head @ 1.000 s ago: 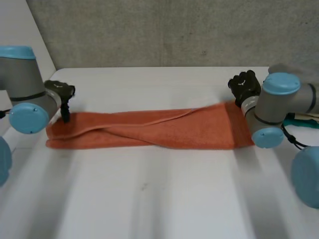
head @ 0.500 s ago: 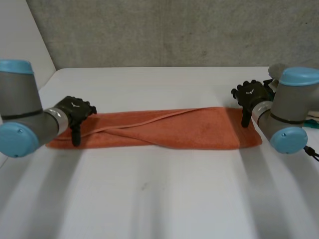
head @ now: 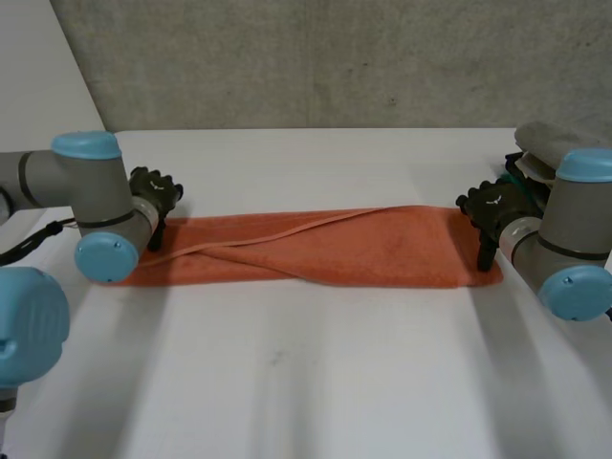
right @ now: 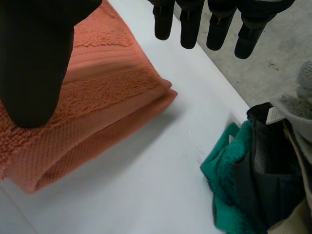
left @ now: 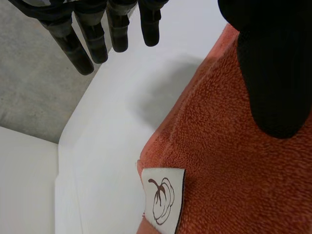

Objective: Fold the laundry.

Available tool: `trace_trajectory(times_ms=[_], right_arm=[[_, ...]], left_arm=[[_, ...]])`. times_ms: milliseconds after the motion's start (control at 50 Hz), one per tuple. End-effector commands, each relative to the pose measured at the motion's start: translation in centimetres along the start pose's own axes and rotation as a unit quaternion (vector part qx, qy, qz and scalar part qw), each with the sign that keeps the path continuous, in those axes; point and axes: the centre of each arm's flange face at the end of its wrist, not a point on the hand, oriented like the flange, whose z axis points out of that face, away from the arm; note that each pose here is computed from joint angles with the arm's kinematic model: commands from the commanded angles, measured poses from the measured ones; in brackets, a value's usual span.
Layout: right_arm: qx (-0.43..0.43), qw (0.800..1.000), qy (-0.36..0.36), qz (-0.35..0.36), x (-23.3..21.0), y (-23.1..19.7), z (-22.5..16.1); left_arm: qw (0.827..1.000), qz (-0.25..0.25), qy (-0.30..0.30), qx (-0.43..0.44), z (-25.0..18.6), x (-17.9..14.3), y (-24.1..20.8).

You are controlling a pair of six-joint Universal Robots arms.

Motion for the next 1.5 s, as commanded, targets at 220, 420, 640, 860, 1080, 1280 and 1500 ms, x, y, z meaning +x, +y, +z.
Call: trace_trajectory(times_ms=[220, 420, 640, 860, 1080, 1280, 1500], right_arm=[[0.007, 1.0, 0.006, -0.006, 0.3, -0.2, -0.8], [0.014, 1.0, -0.002, -0.007, -0.1, -0.2, -0.7], [0.009, 1.0, -0.009, -0.01, -0.6, -0.4, -1.1], [0.002, 1.0, -0.015, -0.01, -1.0, 0.0, -1.5], [-0.001, 1.0, -0.012, -0.009, -0.5, 0.3, -1.5], [0.001, 1.0, -0.011, -0.01, -0.5, 0.0, -1.7], [0.01, 1.0, -0.014, -0.012, -0.7, -0.5, -1.9]], left_arm=[[0.978, -0.036, -0.18, 0.101, 4.7, -8.5, -1.9], [0.998, -0.064, 0.0, 0.025, -1.1, -4.0, -2.3], [0.989, -0.077, 0.107, 0.061, -5.5, 3.2, -3.8], [0.997, -0.058, 0.042, 0.015, -3.4, 3.8, -2.2], [1.0, -0.004, 0.008, 0.011, -1.3, 3.3, -1.4], [1.0, 0.014, -0.017, 0.017, -0.3, 2.5, -1.4], [0.999, 0.024, -0.023, 0.024, -0.6, 1.7, -1.7]])
